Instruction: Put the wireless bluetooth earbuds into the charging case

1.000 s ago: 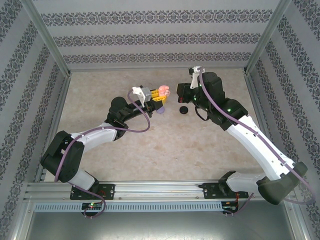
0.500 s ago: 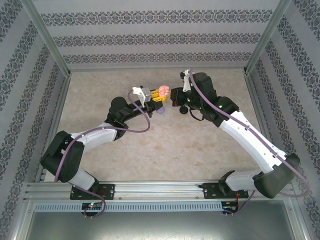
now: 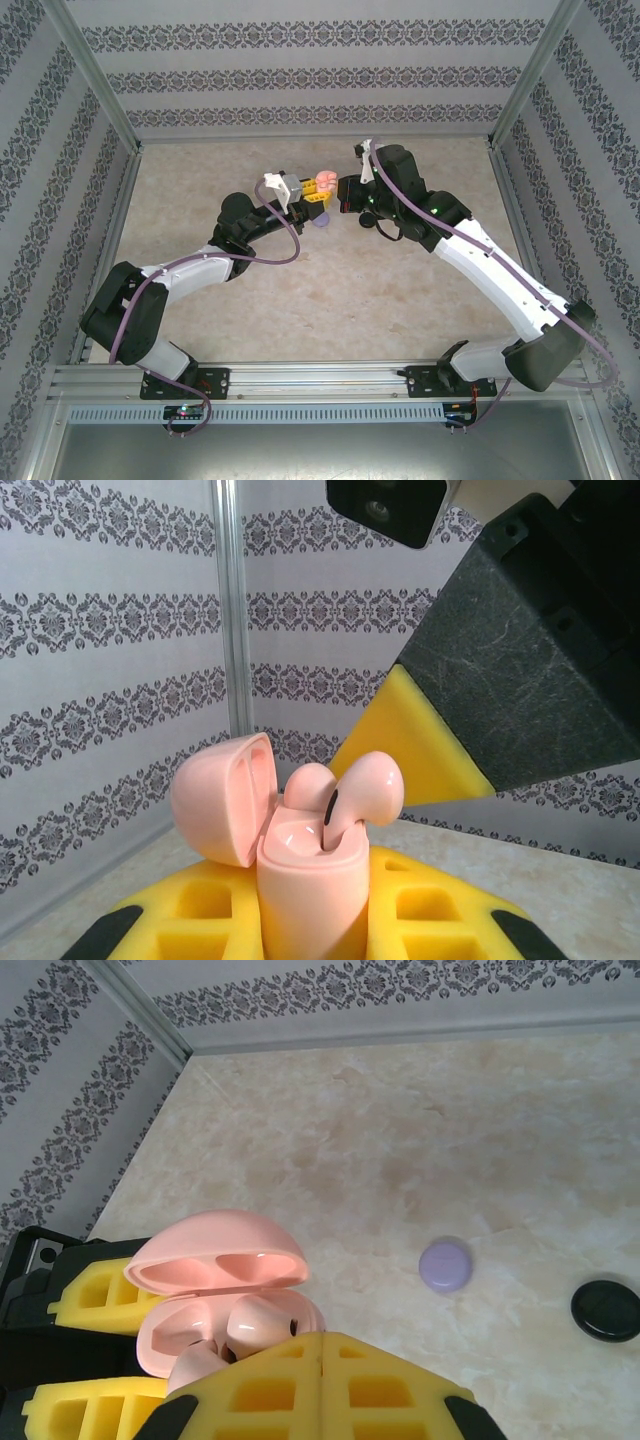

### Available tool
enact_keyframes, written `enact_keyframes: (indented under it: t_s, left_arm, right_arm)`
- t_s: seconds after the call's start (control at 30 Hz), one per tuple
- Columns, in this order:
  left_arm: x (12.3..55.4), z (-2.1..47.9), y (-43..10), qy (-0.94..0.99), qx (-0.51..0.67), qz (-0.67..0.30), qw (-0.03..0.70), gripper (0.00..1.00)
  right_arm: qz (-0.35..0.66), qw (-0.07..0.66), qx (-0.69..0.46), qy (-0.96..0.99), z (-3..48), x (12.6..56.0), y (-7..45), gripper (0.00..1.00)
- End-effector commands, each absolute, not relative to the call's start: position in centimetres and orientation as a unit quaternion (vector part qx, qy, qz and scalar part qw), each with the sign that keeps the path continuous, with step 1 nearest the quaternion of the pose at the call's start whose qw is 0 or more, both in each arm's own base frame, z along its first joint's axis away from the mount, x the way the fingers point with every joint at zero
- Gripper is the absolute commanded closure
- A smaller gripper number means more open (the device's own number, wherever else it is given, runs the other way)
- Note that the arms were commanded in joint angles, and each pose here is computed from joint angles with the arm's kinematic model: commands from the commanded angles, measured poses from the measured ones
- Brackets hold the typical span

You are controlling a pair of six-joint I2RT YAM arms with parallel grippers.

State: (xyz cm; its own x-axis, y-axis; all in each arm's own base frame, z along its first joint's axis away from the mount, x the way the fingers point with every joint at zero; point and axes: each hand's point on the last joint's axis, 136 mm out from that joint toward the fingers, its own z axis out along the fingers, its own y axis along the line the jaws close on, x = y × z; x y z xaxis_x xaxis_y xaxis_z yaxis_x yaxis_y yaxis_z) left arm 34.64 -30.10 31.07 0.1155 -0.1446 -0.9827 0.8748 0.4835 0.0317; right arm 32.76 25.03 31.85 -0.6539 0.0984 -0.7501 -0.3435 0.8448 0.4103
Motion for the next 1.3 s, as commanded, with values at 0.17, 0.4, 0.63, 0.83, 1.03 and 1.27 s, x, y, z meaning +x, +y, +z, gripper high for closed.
enact_keyframes:
  t_s: [0.17,0.4,0.63,0.83,1.03,1.27]
  left_arm:
    - [34.5,32.1,-30.0,0.531,0.343,-0.367,0.683,1.0]
    - [34.5,31.8,-30.1,0.533,0.345,-0.366,0.681,1.0]
    - [34.5,31.8,-30.2,0.533,0.346,-0.37,0.677,1.0]
    - [34.4,31.7,-30.2,0.533,0.345,-0.373,0.676,1.0]
    - [34.4,31.8,-30.2,0.533,0.345,-0.374,0.676,1.0]
    - [34.5,31.9,-30.3,0.532,0.342,-0.378,0.677,1.0]
  right_arm:
    - [0.282,0.394,-0.09,0.87,32.8,30.8,26.4,1.0]
    - [0.274,0.401,-0.084,0.87,32.9,30.8,25.9,1.0]
    - [0.281,0.403,-0.089,0.866,33.6,31.3,26.6,1.0]
    - [0.297,0.403,-0.097,0.86,34.5,31.4,27.5,1.0]
    - [0.301,0.404,-0.097,0.858,34.8,31.5,27.7,1.0]
    - [0.307,0.417,-0.093,0.85,35.9,31.7,27.6,1.0]
